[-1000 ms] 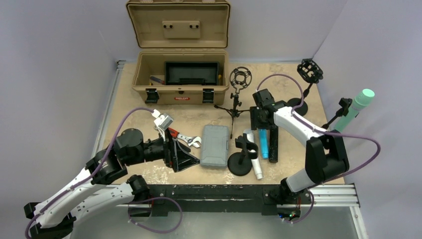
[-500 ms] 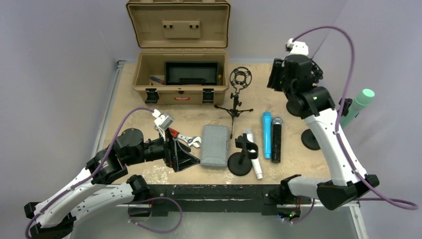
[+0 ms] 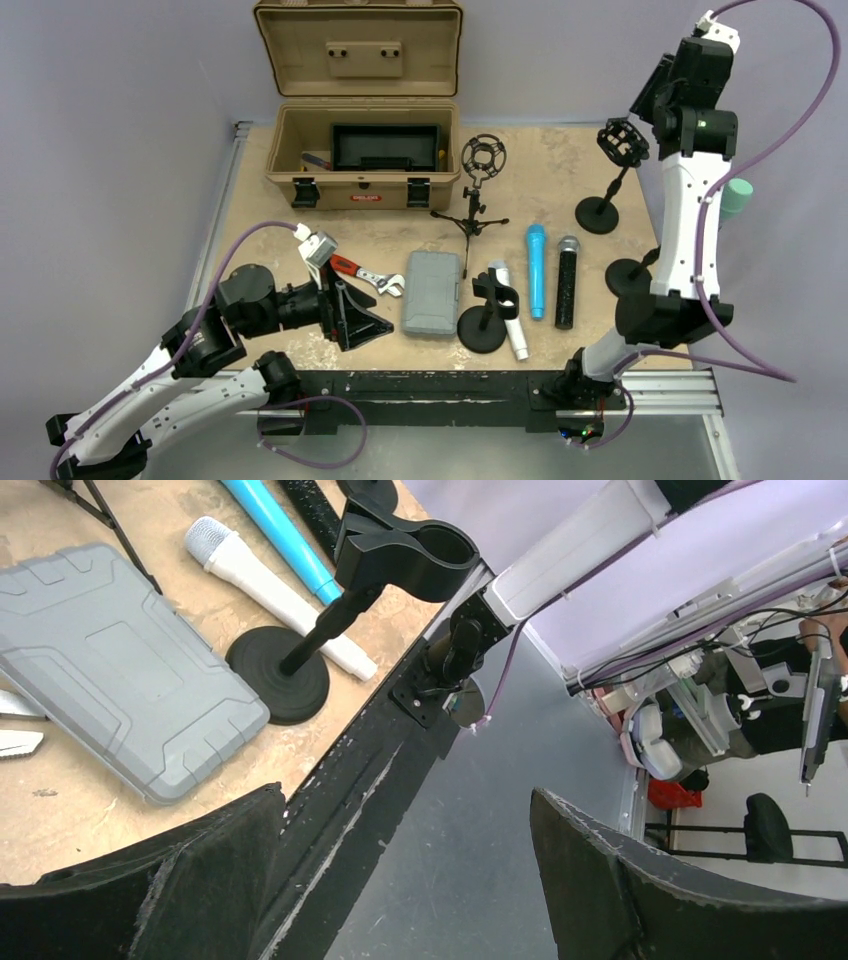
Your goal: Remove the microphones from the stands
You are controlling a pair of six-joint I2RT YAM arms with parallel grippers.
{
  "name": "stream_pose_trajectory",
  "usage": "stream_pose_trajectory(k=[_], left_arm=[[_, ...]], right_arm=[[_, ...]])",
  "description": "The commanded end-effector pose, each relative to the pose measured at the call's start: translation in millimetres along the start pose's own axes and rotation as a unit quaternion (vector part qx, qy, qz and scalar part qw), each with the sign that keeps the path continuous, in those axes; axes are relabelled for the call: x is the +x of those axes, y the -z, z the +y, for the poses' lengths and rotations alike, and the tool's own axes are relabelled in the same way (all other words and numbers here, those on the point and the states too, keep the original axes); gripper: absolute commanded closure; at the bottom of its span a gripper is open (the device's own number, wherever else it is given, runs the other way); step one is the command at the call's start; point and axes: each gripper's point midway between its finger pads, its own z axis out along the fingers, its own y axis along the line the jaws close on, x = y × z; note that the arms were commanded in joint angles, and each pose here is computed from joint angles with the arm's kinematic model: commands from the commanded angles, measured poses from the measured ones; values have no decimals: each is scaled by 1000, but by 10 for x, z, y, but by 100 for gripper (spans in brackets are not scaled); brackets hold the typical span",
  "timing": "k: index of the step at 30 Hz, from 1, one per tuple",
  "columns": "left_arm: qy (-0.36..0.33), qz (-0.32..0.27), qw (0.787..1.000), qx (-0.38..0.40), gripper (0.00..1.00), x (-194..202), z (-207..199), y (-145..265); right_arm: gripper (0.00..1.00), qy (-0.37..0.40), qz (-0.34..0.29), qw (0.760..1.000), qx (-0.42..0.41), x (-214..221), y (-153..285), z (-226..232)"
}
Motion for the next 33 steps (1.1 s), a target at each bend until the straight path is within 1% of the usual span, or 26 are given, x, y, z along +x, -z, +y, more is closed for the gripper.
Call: stream_pose_trajectory(k=[1, 5, 14, 18, 24, 33], left_arm=[[-25, -8, 1000, -1, 10, -45, 2, 23], [-34, -4, 999, 5, 10, -57, -24, 7], [-71, 5, 997, 21, 9, -71, -68, -38], [-81, 1, 996, 23, 9, -85, -77, -11], [-87, 7, 996, 19, 9, -49, -45, -6], [-88, 10, 996, 24, 9, -71, -65, -60]], right_arm=[[64, 4, 34, 999, 1, 34, -90, -198], [65, 3, 61, 998, 13, 182, -240, -351], [66, -11, 108, 994, -8, 481, -427, -392], [67, -16, 121, 992, -13, 564, -478, -377], [68, -9, 142, 990, 6, 706, -660, -447], [68, -1, 158, 987, 10, 832, -737, -473]])
